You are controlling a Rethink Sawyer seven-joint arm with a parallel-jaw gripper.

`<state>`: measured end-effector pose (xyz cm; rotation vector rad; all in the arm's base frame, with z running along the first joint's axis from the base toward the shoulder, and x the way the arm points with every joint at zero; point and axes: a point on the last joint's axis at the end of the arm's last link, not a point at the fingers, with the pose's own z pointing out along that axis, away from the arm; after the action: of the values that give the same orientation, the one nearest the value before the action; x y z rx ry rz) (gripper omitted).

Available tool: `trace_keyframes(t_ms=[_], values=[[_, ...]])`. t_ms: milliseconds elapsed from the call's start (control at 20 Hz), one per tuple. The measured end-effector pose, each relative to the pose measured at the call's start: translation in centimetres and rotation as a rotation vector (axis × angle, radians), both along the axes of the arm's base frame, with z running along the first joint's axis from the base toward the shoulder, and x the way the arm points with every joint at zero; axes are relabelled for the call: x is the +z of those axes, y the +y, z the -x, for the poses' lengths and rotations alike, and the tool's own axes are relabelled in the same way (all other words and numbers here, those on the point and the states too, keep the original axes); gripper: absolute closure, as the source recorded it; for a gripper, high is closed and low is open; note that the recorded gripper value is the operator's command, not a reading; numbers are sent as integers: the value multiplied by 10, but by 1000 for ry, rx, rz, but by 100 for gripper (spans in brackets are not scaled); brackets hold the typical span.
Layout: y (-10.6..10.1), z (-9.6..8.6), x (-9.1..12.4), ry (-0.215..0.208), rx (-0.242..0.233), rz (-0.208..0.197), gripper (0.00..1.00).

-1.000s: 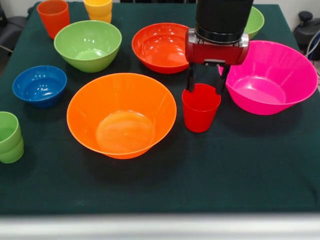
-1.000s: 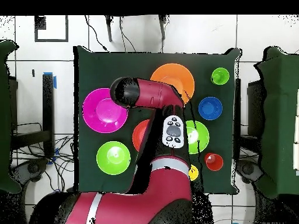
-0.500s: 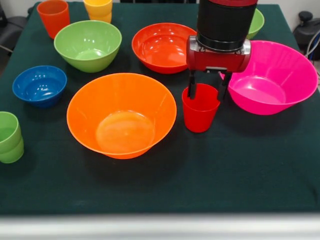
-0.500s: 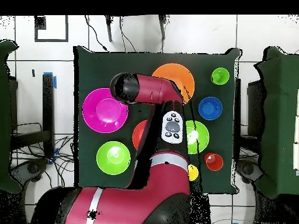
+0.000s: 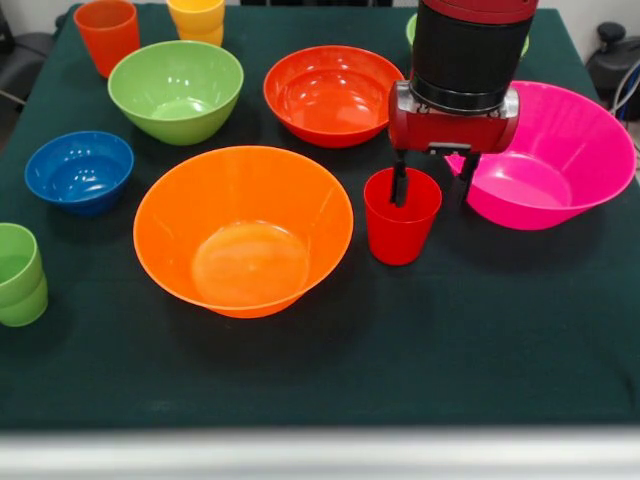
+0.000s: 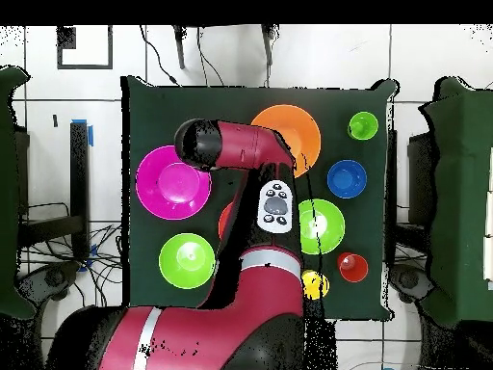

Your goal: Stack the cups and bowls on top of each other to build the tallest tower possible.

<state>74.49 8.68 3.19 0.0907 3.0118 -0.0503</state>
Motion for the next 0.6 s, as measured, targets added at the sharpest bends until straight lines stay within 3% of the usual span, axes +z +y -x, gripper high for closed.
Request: trace_keyframes(t_ms=[600], values=[[12,3,-2,4,17,1,0]])
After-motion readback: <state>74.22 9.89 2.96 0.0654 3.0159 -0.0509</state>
